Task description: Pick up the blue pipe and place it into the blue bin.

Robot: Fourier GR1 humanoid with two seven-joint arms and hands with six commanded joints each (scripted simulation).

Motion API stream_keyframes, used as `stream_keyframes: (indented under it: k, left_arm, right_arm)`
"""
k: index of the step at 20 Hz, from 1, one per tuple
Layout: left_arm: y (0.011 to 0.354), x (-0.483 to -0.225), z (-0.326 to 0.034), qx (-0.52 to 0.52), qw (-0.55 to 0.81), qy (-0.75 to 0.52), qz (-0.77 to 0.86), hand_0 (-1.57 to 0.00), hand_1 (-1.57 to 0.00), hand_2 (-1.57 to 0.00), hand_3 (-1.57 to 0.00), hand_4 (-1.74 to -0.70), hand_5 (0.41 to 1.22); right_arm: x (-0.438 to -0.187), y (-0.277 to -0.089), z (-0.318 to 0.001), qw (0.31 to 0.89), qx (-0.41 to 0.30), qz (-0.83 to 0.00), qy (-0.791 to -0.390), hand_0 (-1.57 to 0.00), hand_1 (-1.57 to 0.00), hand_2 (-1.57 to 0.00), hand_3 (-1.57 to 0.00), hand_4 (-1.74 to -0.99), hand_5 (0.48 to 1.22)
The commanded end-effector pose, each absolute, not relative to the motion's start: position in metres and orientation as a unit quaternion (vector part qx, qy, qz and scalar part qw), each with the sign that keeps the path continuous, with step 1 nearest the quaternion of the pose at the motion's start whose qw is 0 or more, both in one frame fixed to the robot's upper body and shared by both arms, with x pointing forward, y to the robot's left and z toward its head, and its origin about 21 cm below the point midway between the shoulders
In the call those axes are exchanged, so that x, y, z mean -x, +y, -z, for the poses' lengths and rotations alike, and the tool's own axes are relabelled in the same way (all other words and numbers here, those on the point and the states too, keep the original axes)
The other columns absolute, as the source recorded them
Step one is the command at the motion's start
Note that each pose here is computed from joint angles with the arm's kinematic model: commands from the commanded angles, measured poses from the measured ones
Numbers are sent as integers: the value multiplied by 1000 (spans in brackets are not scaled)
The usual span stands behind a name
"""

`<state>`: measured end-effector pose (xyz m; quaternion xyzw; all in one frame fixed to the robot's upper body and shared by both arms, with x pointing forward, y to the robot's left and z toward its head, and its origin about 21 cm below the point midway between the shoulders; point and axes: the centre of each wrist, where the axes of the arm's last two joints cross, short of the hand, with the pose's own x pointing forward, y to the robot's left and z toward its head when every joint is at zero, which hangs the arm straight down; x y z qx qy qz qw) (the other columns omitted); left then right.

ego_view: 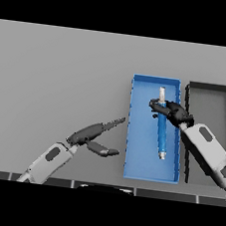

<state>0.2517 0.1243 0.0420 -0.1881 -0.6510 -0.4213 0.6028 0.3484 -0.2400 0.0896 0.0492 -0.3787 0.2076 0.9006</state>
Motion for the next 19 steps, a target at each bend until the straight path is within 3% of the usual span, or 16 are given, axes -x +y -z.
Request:
stream_keyframes:
  k: [1,4,8,13,19]
  left_arm:
    - [123,-250,-41,191,601,-651,422,1,1,1,1,-895,453]
    - [120,-252,-41,188,601,-652,422,1,1,1,1,-899,450]
    - [121,-255,-42,186,604,-652,419,1,1,1,1,-912,458]
    - [120,-251,-37,192,606,-650,417,1,1,1,1,-920,465]
    - [124,-250,-41,195,603,-652,416,1,1,1,1,-920,468]
  right_arm:
    - [-348,-241,-87,899,-34,-220,-377,-218,-195,-186,-150,-1165,924]
    - [-351,-240,-81,884,2,-261,-388,-111,-99,-95,-76,-1125,821]
    - [-352,-237,-72,884,22,-260,-389,-45,-40,-38,-31,-1124,717]
    - [-350,-246,-75,880,12,-254,-401,-14,-12,-12,-9,-1127,680]
    - [-351,-243,-70,877,1,-260,-403,-9,-8,-7,-6,-1129,677]
